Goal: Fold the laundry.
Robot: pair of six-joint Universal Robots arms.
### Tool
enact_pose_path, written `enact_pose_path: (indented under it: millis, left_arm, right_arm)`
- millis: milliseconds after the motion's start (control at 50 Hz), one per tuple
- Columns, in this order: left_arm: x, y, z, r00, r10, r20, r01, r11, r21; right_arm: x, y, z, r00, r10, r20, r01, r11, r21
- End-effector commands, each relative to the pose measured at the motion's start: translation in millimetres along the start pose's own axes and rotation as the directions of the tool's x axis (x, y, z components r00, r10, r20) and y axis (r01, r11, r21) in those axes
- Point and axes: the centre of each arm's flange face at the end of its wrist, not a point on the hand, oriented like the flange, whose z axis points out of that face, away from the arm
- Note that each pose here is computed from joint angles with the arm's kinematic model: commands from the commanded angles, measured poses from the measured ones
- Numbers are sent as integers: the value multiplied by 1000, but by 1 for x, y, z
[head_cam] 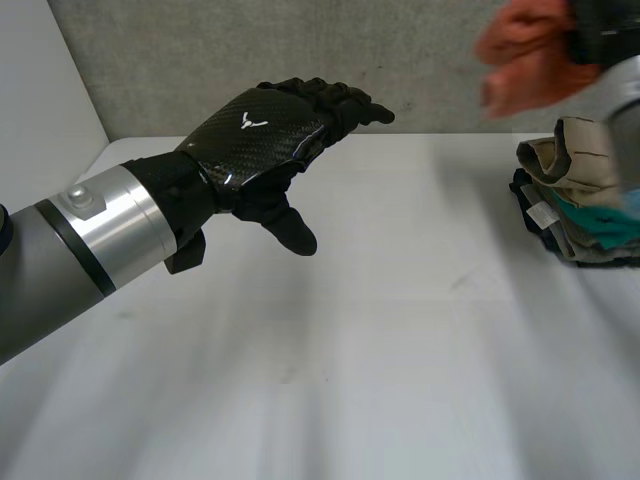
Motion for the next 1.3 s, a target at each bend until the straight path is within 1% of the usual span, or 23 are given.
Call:
enact_pose_path:
  millis: [20,140,220,300,400,520,620,720,740,780,800,860,880,940,1000,1060,1080,1100,1140,1160,1200,1260,1300]
  left_arm:
    - [-1,4,2,1000,-9,1,9,1000,-8]
    - [2,9,2,1000,-19,-10,19,1000,-21]
    - [2,11,3,1000,-24,-10,23,999,-27]
    - [3,12,3,1000,-26,-15,25,999,-29]
    - [4,14,3,999,-29,-16,29,999,-34]
    - [6,13,3,999,-30,-21,29,999,-32]
    - [12,13,4,999,-31,-38,30,999,-32]
    - [19,11,2,998,-32,-54,30,999,-30]
    - [20,11,1,998,-33,-55,32,999,-30]
    - [21,10,1,998,-33,-56,31,999,-25]
    - [21,8,1,998,-32,-57,30,999,-21]
    - [23,-3,-2,998,-26,-57,27,999,19]
    - [23,-8,-2,998,-26,-54,28,999,36]
    - [16,-28,-3,999,-32,-2,32,992,120]
    - [3,-48,-5,995,-58,83,39,977,208]
    - [-27,-68,-13,956,-144,256,60,949,310]
    - [-46,-71,-19,917,-188,351,62,938,340]
    - [-53,-72,-21,899,-204,387,60,934,351]
    - [-68,-71,-26,860,-219,461,45,932,359]
    - [-80,-67,-31,826,-227,516,38,936,350]
    - [-89,-59,-35,798,-227,558,40,944,328]
    - [-104,-38,-45,754,-209,623,65,967,246]
    - [-107,-27,-48,740,-185,646,73,978,196]
  right_arm:
    - [77,91,-7,999,47,-9,-48,993,-110]
    - [93,195,-49,993,104,53,-84,954,-286]
    - [95,227,-73,987,126,98,-84,933,-349]
    - [88,224,-77,979,130,156,-69,936,-346]
    - [99,200,-70,981,138,135,-85,936,-341]
    - [127,147,-68,968,250,13,-223,886,-405]
    - [157,125,-78,962,240,-133,-274,835,-476]
    - [222,108,-105,938,-13,-346,-214,765,-608]
    - [242,105,-110,921,-156,-358,-129,744,-656]
    - [253,100,-110,897,-292,-332,-24,717,-696]
    - [264,95,-106,857,-402,-322,64,703,-708]
    - [277,82,-93,789,-512,-340,179,721,-669]
    - [276,67,-80,769,-514,-379,218,769,-601]
    - [266,34,-63,766,-469,-439,247,846,-473]
    - [244,-21,-52,795,-360,-489,245,927,-284]
    - [203,-55,-47,886,-205,-416,180,979,-100]
    - [188,-60,-46,913,-160,-374,148,987,-63]
    - [153,-69,-46,965,-64,-256,66,998,-1]
    - [118,-80,-49,990,13,-137,-8,999,36]
    - [101,-84,-52,996,49,-76,-45,998,45]
    - [52,-89,-66,984,148,95,-152,988,32]
    - [4,-85,-89,945,232,232,-228,973,-45]
    - [-9,-79,-99,932,263,248,-247,964,-95]
